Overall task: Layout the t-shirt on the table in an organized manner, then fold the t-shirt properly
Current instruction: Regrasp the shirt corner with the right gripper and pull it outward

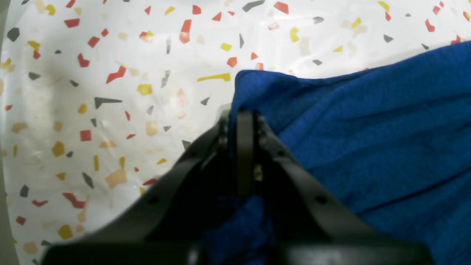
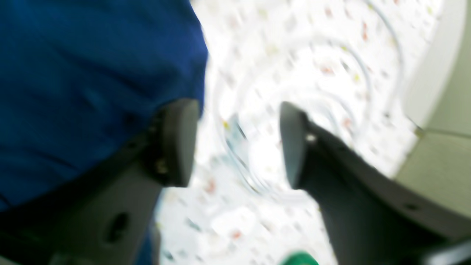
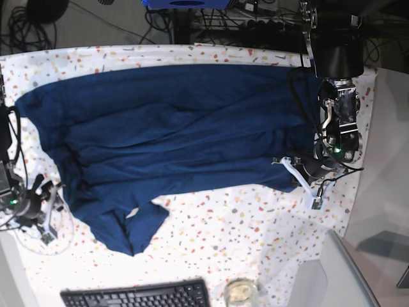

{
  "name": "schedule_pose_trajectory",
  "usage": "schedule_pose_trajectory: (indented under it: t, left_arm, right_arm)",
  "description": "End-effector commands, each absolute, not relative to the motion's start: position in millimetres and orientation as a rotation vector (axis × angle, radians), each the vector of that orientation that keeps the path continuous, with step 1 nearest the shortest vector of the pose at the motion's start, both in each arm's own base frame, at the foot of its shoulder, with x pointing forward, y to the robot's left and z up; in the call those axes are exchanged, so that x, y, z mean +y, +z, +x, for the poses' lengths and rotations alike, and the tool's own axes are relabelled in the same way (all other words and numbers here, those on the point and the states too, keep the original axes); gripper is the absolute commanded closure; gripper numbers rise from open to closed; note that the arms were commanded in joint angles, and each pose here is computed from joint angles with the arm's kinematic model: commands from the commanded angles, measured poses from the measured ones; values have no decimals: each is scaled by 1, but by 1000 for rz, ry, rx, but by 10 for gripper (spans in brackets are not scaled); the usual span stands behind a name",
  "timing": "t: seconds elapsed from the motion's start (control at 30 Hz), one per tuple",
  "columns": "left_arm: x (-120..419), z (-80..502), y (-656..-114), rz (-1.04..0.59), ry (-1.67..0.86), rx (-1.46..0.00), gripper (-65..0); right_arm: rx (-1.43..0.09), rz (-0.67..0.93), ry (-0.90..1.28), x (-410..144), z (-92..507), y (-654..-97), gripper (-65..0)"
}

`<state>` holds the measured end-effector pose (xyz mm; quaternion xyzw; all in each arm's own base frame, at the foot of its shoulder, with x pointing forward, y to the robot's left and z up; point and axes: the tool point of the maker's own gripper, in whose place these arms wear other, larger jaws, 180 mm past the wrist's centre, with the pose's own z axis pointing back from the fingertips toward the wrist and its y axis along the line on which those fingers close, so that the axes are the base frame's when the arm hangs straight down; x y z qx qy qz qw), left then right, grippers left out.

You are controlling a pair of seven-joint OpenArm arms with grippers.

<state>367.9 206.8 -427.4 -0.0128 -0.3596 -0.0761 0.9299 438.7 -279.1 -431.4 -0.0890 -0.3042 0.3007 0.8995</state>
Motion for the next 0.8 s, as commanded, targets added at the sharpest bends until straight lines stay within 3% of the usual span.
schedule_pose_trajectory:
  t: [0.0, 0.13, 0.3, 0.57, 0.77]
  left_arm:
    - [209, 383, -409, -18, -162, -798, 0]
    - [209, 382, -409, -18, -161, -796, 0]
    - [210, 382, -410, -17, -161, -793, 0]
    - [209, 382, -410, -19, -161, -793, 0]
    - [211, 382, -410, -15, -162, -795, 0]
  right_arm:
    - [-690, -195, 627, -278, 451, -414, -365]
    - [-784, -160, 569, -271, 435, -409, -264]
    - [-795, -159, 532, -256, 409, -400, 0]
    - [-738, -133, 567, -228, 378, -415, -12]
    - [-642, -115, 517, -242, 367, -446, -12]
